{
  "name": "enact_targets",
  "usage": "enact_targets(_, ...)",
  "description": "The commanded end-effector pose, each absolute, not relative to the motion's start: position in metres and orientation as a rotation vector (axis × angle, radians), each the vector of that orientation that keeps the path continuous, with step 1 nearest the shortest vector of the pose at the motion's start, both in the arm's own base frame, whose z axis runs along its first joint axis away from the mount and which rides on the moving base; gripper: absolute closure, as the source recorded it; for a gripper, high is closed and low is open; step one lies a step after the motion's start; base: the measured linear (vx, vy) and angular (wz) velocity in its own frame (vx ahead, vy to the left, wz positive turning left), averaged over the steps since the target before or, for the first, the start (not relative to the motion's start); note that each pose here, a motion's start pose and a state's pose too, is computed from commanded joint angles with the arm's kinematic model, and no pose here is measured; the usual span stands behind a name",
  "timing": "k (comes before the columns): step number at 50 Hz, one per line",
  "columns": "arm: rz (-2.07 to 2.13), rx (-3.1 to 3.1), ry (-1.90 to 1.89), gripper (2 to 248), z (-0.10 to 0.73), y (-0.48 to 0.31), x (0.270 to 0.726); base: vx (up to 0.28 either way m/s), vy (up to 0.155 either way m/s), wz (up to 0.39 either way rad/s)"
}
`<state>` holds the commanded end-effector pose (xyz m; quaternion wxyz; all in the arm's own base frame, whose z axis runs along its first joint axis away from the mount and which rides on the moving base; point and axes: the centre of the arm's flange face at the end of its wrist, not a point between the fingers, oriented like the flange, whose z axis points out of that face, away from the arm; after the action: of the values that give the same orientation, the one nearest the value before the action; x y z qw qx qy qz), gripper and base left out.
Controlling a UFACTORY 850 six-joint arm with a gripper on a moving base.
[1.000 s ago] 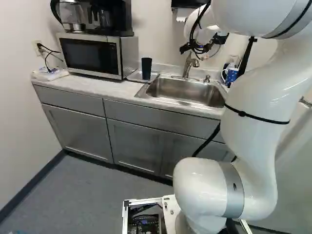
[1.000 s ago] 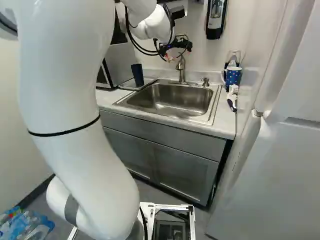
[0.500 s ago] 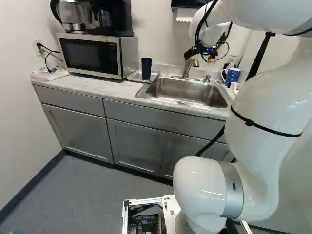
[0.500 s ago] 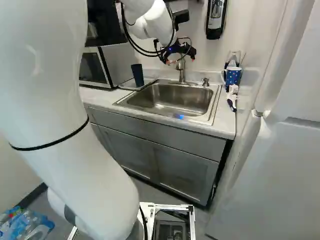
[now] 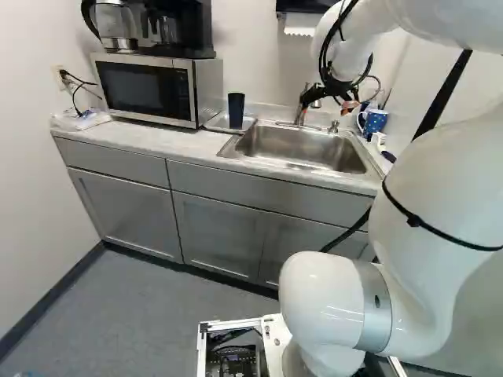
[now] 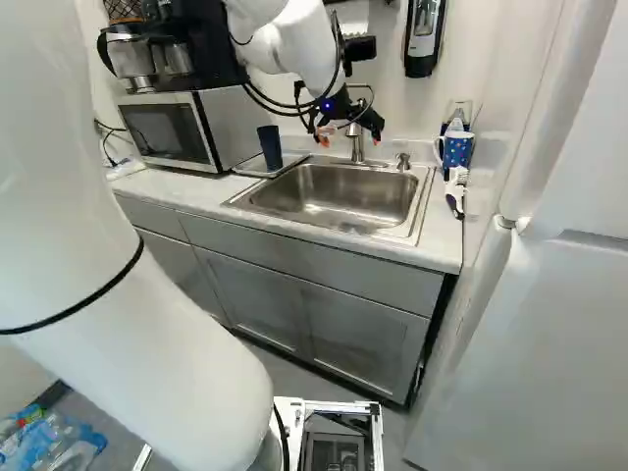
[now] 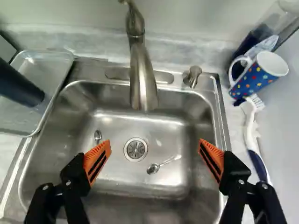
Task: Rinse the cup and place it in the tray
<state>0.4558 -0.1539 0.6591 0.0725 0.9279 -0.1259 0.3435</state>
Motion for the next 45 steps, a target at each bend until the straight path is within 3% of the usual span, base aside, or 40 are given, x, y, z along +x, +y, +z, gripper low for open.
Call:
enact_targets(11,0.994,2.804,-0.406,3,0.657,-0.151,0.433,0.000,0.000,0.000)
enact_targets(45,0.994,2.804,-0.406,3,0.657,-0.151,0.433,0.000,0.000,0.000)
